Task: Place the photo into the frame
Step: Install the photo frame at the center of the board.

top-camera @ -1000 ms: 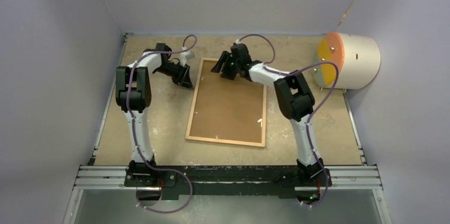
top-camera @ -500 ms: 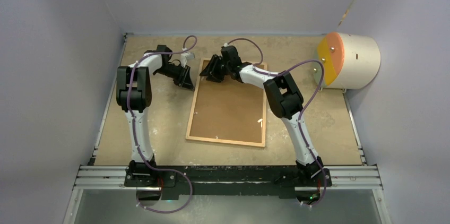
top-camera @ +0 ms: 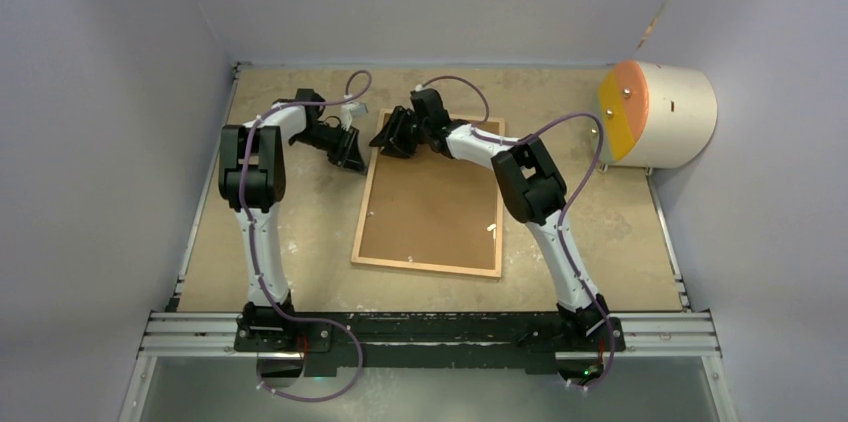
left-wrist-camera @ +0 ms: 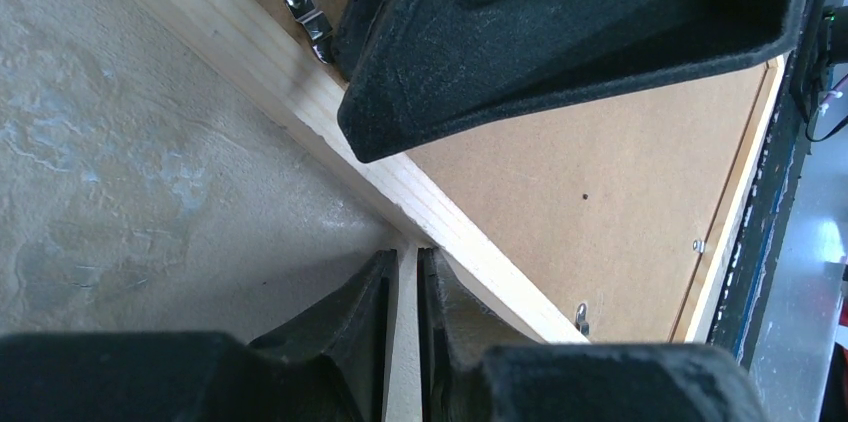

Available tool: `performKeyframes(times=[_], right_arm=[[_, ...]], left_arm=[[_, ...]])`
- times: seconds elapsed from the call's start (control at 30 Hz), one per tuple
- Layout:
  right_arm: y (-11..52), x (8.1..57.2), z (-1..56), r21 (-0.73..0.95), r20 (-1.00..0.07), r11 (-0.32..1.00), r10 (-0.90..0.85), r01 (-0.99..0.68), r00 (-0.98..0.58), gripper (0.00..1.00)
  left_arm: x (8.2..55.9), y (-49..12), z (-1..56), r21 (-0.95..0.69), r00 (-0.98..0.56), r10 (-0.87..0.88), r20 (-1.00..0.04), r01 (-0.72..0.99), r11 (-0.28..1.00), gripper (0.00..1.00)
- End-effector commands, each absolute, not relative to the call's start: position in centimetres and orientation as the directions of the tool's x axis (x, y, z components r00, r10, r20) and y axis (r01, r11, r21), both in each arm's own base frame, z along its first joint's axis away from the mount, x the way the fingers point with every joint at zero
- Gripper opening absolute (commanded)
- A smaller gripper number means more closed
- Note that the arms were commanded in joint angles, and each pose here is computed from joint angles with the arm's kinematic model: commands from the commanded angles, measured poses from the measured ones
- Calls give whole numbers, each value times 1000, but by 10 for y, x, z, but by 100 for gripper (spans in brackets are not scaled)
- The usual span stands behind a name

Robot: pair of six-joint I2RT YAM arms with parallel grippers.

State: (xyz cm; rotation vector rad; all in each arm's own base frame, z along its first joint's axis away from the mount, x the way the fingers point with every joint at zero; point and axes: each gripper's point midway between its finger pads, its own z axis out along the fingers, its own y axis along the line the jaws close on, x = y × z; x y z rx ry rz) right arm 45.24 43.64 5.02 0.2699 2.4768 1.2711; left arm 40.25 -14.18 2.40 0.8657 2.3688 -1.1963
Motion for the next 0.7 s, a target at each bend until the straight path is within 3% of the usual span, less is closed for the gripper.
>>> performKeyframes(times=[0.0,0.23,0.67], right_arm=[[436,453,52,793,-234,610,314,7,-920,47],[419,439,59,768,-250,641,288,-8,-925,47],[416,463,54,762,-287,647,345,6,-894,46]], left_arm=[[395,-145,16,-573,-727,404,-555,686,447,17],[396,-145,18,-561,-718,409,-564,696,448,17],[394,-144,17,-558,-717,412,-562,697,451,17]])
